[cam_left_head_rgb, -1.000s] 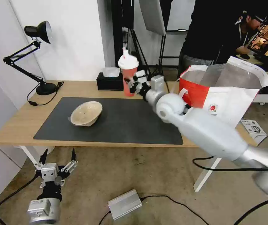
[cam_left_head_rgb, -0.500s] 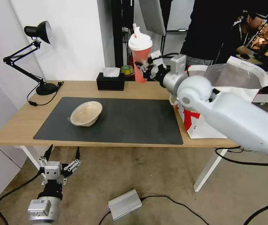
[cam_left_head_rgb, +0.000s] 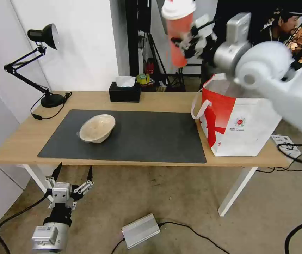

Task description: Pick up the trash from the table and place it into the takeout bag.

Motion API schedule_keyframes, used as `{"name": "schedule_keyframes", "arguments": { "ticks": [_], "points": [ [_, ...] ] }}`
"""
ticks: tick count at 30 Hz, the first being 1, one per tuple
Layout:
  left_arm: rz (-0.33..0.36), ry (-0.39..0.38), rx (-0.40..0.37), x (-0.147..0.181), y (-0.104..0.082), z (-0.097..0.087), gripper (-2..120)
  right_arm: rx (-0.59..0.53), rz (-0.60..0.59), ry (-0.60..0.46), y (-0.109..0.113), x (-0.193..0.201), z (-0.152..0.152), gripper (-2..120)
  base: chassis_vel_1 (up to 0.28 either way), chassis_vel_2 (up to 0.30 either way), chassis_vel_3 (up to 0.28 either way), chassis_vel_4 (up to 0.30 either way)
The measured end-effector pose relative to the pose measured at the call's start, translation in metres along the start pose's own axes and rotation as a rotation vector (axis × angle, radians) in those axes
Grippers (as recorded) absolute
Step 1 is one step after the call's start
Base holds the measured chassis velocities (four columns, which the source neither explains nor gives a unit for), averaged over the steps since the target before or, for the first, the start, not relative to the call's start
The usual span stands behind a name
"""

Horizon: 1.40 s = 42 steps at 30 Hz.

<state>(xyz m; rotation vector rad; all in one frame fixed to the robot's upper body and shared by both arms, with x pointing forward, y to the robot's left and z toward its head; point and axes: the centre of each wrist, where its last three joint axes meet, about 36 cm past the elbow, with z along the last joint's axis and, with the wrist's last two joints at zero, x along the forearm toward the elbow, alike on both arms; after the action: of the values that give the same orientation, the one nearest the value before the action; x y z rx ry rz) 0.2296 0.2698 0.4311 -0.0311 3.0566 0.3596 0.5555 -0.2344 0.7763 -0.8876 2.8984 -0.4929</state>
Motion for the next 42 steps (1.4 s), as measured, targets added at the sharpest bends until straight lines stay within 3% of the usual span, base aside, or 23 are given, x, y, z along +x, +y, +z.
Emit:
{"name": "schedule_keyframes", "arguments": {
  "ticks": [5, 12, 18, 32, 42],
  "points": [
    [0.004, -0.004, -0.003, 0.000, 0.002, -0.001, 100, 0.032, 0.023, 0.036, -0.026, 0.010, -0.003, 6, 0.000, 0.000, 0.000, 0.000],
    [0.011, -0.010, -0.004, 0.000, 0.004, -0.002, 100, 0.151, 0.033, 0.184, -0.107, 0.051, 0.016, 6, 0.000, 0.000, 0.000, 0.000],
    [0.012, -0.011, -0.002, -0.001, 0.003, -0.002, 100, 0.219, 0.045, 0.264, -0.143, 0.068, 0.039, 6, 0.000, 0.000, 0.000, 0.000],
    [0.007, -0.004, -0.001, -0.001, 0.004, 0.002, 100, 0.273, 0.004, 0.376, -0.184, 0.086, 0.079, 6, 0.000, 0.000, 0.000, 0.000],
    [-0.001, -0.003, 0.004, -0.001, 0.003, 0.003, 100, 0.280, -0.007, 0.455, -0.198, 0.091, 0.118, 6, 0.000, 0.000, 0.000, 0.000]
  ]
}}
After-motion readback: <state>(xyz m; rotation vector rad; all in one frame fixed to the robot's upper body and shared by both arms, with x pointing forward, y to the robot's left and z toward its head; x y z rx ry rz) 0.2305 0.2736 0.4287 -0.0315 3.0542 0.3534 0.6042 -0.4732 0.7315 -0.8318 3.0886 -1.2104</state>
